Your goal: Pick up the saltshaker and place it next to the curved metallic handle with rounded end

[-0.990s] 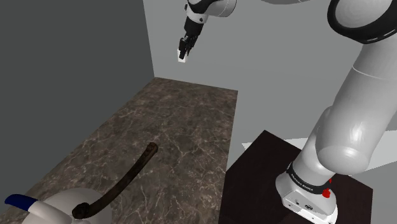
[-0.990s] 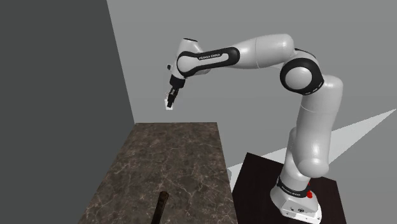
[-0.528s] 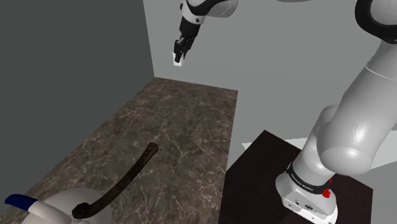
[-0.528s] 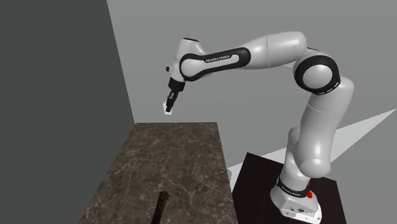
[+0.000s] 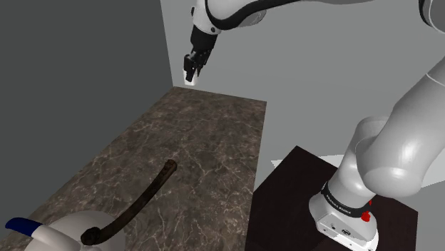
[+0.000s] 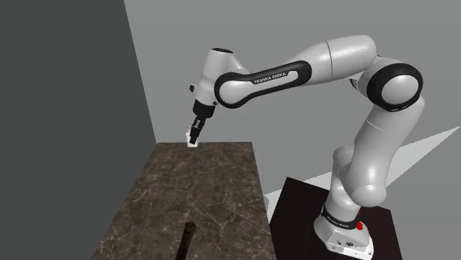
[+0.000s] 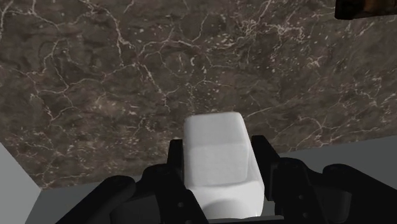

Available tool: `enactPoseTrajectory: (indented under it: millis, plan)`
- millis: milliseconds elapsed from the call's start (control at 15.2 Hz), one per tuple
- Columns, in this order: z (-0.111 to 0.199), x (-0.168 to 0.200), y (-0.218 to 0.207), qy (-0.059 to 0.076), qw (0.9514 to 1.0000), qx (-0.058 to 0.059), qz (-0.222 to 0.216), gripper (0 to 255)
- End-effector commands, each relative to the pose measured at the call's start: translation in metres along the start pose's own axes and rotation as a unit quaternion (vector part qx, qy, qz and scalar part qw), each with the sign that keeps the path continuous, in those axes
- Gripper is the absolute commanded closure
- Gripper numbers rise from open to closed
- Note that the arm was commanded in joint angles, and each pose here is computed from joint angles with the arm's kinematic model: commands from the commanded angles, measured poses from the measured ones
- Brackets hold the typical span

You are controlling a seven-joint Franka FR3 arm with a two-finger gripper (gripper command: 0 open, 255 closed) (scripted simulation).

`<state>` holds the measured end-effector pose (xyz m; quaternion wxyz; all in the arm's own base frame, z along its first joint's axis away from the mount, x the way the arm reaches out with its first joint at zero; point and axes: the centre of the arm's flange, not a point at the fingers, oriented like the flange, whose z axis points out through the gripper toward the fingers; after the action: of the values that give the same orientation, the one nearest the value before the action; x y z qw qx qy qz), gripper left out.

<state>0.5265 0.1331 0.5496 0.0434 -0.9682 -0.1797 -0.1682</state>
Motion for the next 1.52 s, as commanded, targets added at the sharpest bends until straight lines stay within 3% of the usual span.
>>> enactPoseTrajectory:
  millis: [0,1452]
  plan:
    - [-0.003,-0.006,-0.028,0.0,1.0,0.0,0.001,255]
    - [-0.016,-0.06,-0.313,0.0,1.0,0.0,0.001,255]
